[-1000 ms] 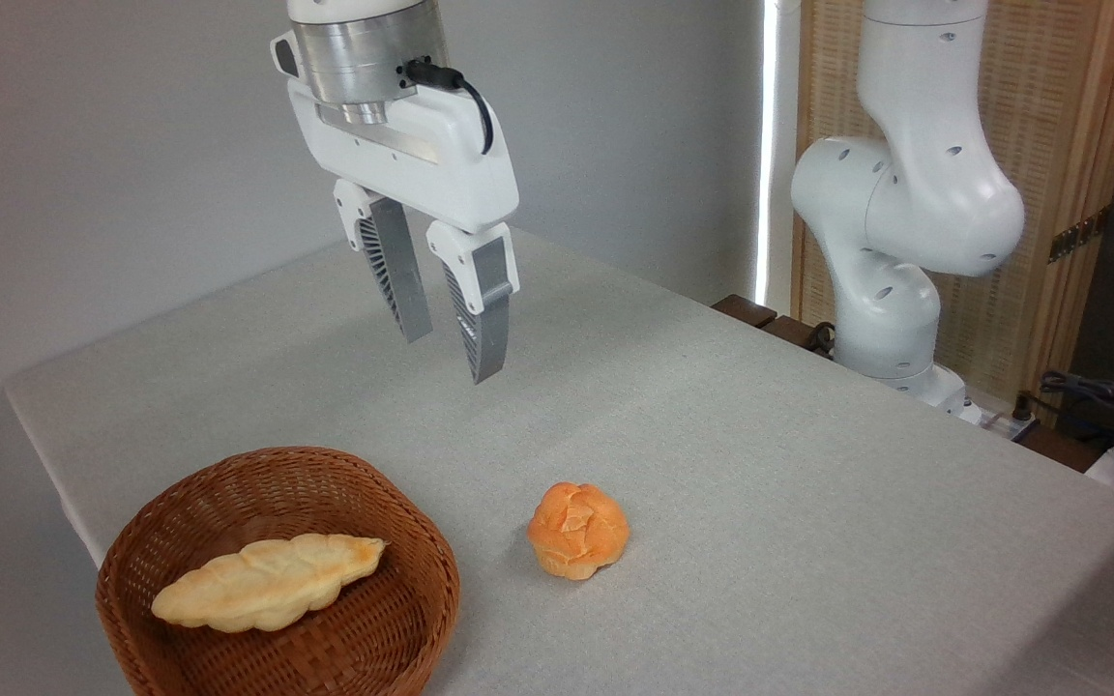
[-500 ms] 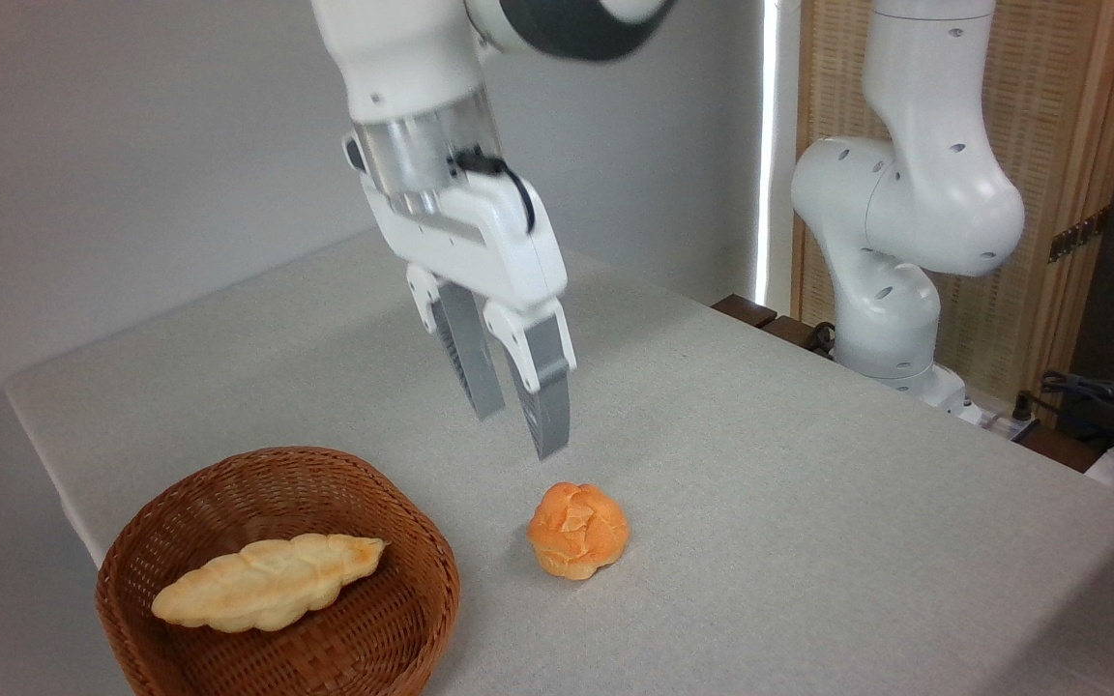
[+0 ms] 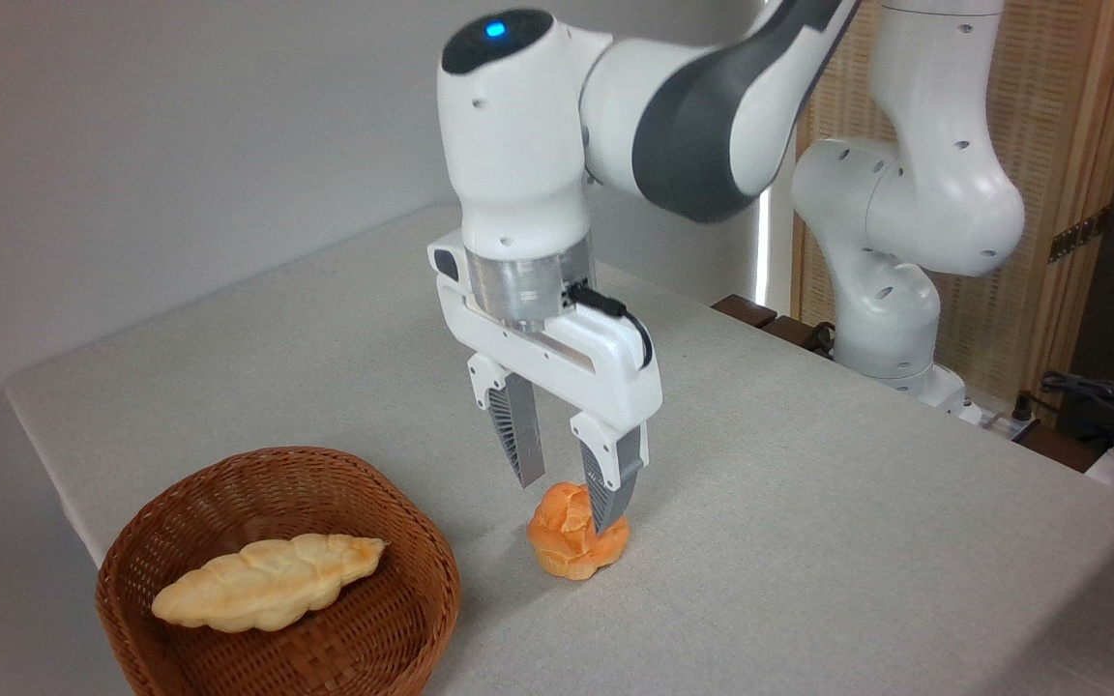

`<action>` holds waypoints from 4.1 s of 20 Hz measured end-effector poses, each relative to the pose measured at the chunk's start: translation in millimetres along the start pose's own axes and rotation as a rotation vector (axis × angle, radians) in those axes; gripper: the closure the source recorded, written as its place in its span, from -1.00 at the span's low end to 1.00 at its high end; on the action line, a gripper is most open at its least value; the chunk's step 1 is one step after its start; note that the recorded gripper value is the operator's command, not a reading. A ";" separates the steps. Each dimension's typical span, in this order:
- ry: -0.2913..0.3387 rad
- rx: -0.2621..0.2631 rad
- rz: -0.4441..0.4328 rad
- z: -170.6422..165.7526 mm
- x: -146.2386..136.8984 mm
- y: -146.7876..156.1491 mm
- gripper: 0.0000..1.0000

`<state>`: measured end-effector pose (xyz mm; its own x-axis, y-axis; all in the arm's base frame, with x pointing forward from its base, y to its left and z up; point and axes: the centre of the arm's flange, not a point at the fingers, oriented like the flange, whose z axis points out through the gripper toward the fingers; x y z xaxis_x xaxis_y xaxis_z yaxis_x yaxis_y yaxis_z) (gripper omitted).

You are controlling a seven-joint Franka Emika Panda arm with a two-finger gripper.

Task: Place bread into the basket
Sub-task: 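Lower the gripper around the orange bun, then close the gripper fingers on the orange bun, then lift the bun and carry it over the woven basket, then lower the bun onto the braided loaf and open the gripper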

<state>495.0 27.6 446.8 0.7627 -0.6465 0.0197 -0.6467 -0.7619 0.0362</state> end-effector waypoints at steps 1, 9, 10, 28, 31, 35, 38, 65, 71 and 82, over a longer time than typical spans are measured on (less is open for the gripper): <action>0.002 -0.008 -0.004 6.6 -1.2 1.8 -1.00; 0.003 -0.011 -0.007 24.3 -5.2 5.2 -0.64; 0.005 -0.009 -0.007 26.3 -5.4 5.3 -0.44; -0.008 -0.017 0.014 36.6 -4.1 7.7 0.29; -0.008 -0.018 0.034 36.7 -4.2 7.7 0.29; -0.006 -0.009 0.084 32.7 -4.8 7.7 0.29; -0.034 0.016 0.140 23.6 -7.0 8.1 0.27; 0.110 0.224 0.288 -57.6 160.2 -52.4 -1.00; 0.112 0.227 0.288 -58.7 160.4 -52.7 -1.00; 0.065 0.174 0.223 -70.8 144.9 -52.5 -1.00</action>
<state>640.1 -23.2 518.5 0.5967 -0.7992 0.0721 -0.7861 -0.6002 -0.1476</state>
